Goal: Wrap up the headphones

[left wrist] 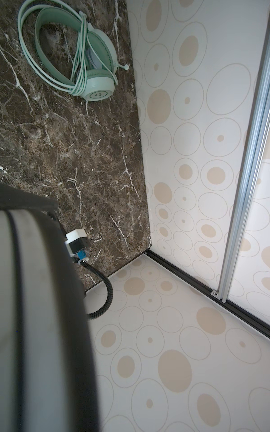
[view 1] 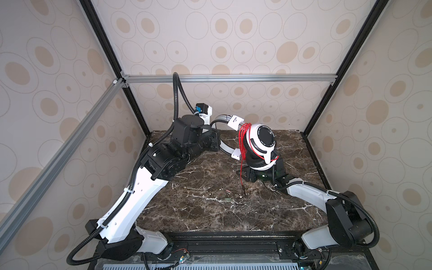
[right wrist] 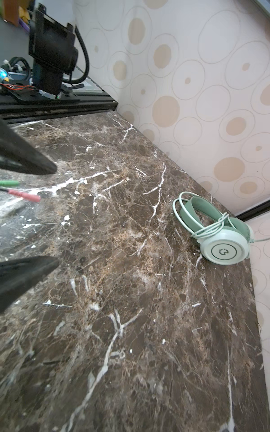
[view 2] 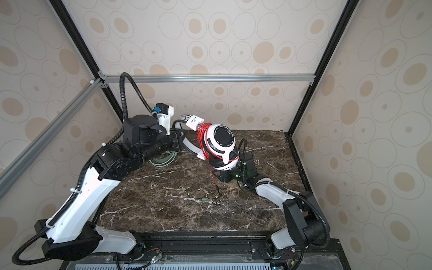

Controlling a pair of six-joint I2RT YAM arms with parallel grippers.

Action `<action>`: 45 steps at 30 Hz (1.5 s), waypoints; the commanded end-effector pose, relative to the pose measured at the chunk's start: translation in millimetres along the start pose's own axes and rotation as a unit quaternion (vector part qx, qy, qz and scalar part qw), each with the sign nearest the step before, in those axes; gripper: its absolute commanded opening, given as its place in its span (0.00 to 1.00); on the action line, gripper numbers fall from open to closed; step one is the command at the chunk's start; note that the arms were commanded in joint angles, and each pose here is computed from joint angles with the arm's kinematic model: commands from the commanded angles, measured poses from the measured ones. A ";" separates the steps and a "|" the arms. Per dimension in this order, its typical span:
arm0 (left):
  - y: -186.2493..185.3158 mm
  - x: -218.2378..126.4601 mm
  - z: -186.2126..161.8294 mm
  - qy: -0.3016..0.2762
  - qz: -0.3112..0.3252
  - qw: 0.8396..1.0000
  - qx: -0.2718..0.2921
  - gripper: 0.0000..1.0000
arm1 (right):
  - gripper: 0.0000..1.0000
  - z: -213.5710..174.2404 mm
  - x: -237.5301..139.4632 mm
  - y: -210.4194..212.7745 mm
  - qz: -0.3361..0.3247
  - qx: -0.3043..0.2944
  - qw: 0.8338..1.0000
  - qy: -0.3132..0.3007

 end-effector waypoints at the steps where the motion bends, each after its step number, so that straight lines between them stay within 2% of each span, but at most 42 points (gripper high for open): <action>1: -5.1 -14.9 26.1 -0.062 -0.028 0.997 -0.037 0.00 | 0.58 -15.1 -8.1 5.7 0.013 -0.029 0.999 0.034; 15: -5.8 -12.6 25.1 -0.061 -0.031 0.997 -0.037 0.00 | 0.58 -25.0 -16.5 7.6 0.008 -0.026 0.999 0.034; 17: -6.1 -12.8 25.3 -0.061 -0.031 0.997 -0.037 0.00 | 0.59 -24.4 -17.4 4.2 -0.018 -0.023 0.999 0.027; 20: -5.6 -14.6 25.8 -0.062 -0.031 0.997 -0.038 0.00 | 0.58 -22.3 -25.7 -6.2 -0.108 -0.013 0.994 0.003; 23: -5.4 -16.3 25.9 -0.063 -0.031 0.997 -0.038 0.00 | 0.59 -24.4 -34.0 -4.6 -0.126 -0.029 0.992 0.001; 29: -5.9 -14.9 25.7 -0.063 -0.032 0.997 -0.037 0.00 | 0.59 -34.3 -45.6 10.0 -0.077 -0.073 0.994 0.010; 34: -5.5 -14.3 25.9 -0.064 -0.031 0.997 -0.037 0.00 | 0.62 -42.8 -48.4 15.4 -0.043 -0.086 0.995 0.016; 45: -6.2 -12.2 24.9 -0.061 -0.032 0.997 -0.037 0.00 | 0.62 -52.1 -46.4 35.3 0.101 -0.095 0.989 0.044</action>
Point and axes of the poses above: each gripper's point midway between its finger pads, its own x axis out along the fingers, its own y axis along the line the jaws close on, z = x × y, the point moved 9 cm from there along -x, back along the fingers, and after that the axes turned 10 degrees about x, right-handed, at the moved point
